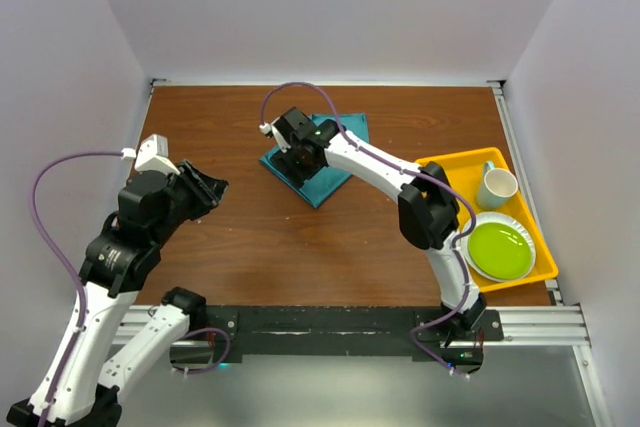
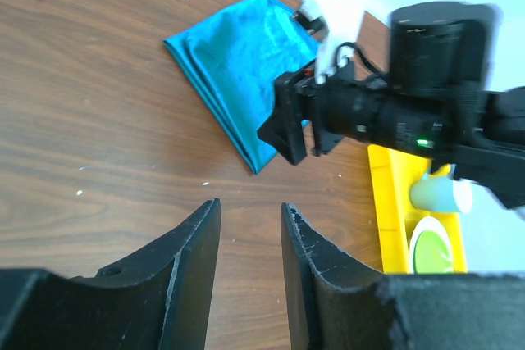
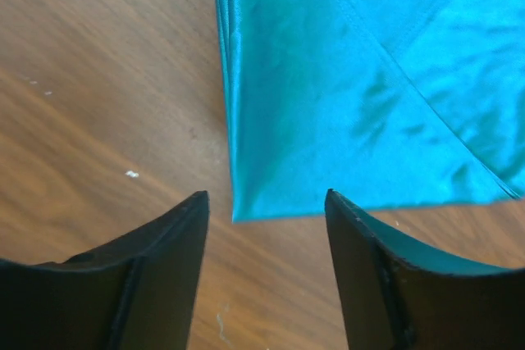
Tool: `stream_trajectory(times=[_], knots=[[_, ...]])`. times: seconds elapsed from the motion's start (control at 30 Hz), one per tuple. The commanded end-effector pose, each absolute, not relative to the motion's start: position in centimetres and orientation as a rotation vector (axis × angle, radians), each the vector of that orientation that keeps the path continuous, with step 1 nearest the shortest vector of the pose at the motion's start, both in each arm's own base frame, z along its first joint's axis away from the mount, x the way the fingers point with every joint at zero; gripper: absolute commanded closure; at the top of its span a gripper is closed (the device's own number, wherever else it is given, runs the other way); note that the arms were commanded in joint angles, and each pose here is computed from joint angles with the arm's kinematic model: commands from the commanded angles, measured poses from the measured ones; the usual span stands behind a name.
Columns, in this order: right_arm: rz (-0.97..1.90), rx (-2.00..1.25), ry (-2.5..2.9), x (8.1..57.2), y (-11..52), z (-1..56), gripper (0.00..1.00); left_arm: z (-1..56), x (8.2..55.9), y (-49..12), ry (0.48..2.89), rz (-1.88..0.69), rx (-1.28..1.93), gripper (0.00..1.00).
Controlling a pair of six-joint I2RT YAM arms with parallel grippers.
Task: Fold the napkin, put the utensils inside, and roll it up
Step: Roll the napkin with the utensil
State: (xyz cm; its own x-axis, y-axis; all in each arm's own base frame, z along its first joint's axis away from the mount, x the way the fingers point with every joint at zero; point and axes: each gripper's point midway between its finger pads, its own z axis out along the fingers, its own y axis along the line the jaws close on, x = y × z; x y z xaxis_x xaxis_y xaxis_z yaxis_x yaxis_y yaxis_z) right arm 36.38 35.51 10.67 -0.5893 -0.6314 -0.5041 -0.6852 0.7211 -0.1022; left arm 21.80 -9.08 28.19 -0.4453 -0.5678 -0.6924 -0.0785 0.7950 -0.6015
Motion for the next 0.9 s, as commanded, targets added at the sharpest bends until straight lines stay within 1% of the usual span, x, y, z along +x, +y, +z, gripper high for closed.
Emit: stream_trajectory(times=[0.0,0.03,0.13,0.2,0.27,0.4,0.43,0.47,0.53,0.87], knots=[[0.139,-1.051,2.352,36.7,36.9,11.6,0.33,29.3,20.9,-7.6,2.027,-0.505,-0.486,0.6],[0.15,-1.069,2.352,36.5,37.3,11.2,0.29,29.6,20.8,-7.6,2.031,-0.497,-0.478,0.6],[0.153,-1.123,2.309,36.4,38.7,10.2,0.25,30.4,20.8,-7.7,2.05,-0.495,-0.455,0.6],[0.148,-1.148,2.292,36.6,39.6,9.2,0.23,29.7,20.8,-8.1,2.083,-0.501,-0.447,0.6],[0.158,-1.161,2.291,36.8,40.0,8.8,0.23,28.6,20.9,-8.4,2.116,-0.502,-0.452,0.61],[0.187,-1.178,2.266,37.3,41.2,8.5,0.25,28.2,21.1,-8.7,2.126,-0.515,-0.457,0.62],[0.184,-1.184,2.267,37.4,41.2,8.2,0.26,28.3,21.2,-8.8,2.125,-0.514,-0.455,0.62],[0.188,-1.194,2.262,37.4,41.3,8.1,0.3,28.3,21.2,-8.8,2.125,-0.514,-0.455,0.62],[0.182,-1.21,2.261,37.4,41.3,7.7,0.33,28.3,21.4,-8.8,2.125,-0.513,-0.456,0.63],[0.143,-1.247,2.25,38.0,40.8,6.6,0.34,27.7,21.9,-9.2,2.132,-0.526,-0.459,0.66]])
